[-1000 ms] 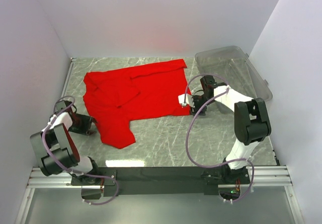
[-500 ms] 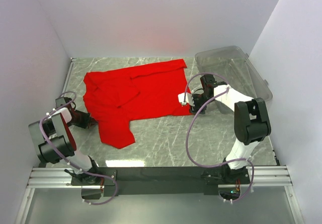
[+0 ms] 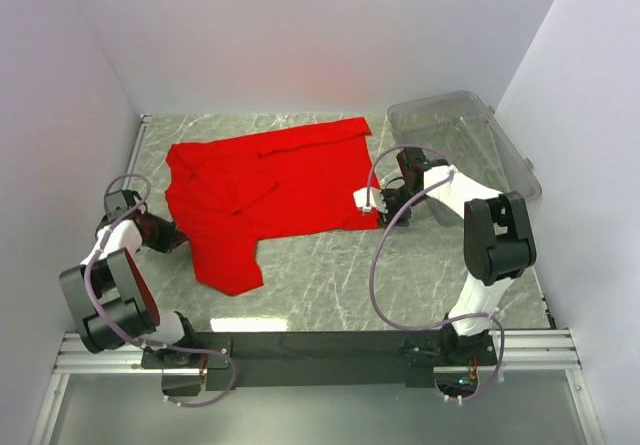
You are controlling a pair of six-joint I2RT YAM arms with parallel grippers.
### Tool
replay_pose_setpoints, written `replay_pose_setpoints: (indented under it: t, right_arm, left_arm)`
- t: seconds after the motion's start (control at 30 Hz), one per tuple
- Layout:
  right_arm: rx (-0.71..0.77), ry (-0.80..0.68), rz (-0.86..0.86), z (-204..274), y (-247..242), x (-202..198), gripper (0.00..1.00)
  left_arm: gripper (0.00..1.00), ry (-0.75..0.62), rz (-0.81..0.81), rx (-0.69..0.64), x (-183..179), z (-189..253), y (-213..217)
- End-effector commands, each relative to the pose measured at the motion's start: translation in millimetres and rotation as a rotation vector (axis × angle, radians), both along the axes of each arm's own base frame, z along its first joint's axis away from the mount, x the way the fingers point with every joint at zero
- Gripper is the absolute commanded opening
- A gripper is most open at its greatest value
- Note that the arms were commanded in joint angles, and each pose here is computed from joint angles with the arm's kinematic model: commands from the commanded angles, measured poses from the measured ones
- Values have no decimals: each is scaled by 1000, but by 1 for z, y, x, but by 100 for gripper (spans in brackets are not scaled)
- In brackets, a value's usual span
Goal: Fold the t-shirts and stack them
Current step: Fold the tshirt
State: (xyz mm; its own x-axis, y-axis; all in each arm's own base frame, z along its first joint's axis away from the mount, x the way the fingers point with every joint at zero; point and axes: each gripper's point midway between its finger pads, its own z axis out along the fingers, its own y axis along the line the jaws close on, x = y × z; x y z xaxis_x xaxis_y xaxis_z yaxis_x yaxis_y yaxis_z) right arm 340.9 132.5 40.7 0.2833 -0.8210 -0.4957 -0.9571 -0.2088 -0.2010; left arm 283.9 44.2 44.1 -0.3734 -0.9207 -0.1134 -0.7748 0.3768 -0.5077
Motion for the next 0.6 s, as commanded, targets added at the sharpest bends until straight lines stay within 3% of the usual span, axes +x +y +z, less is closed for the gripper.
replay_pose_setpoints:
  t: [0.0,0.33,0.43,0.53,0.57]
  right_arm:
    - [-50,-14,40,-1,-2,3,59]
    - [-122,-3,20,-15,-7,6,50]
    - [-135,0,18,-18,-5,7,43]
    - [-142,-1,3,-19,-5,10,28]
    - [-137,1,-2,-19,-4,10,19]
  left_arm:
    - [1,-9,-16,6,-6,1,-4]
    - [1,-44,-13,-6,-2,10,-6]
    - [1,-66,-18,2,3,19,-4]
    - [1,-82,-18,6,6,27,-2]
    - [1,-86,-19,10,7,30,-2]
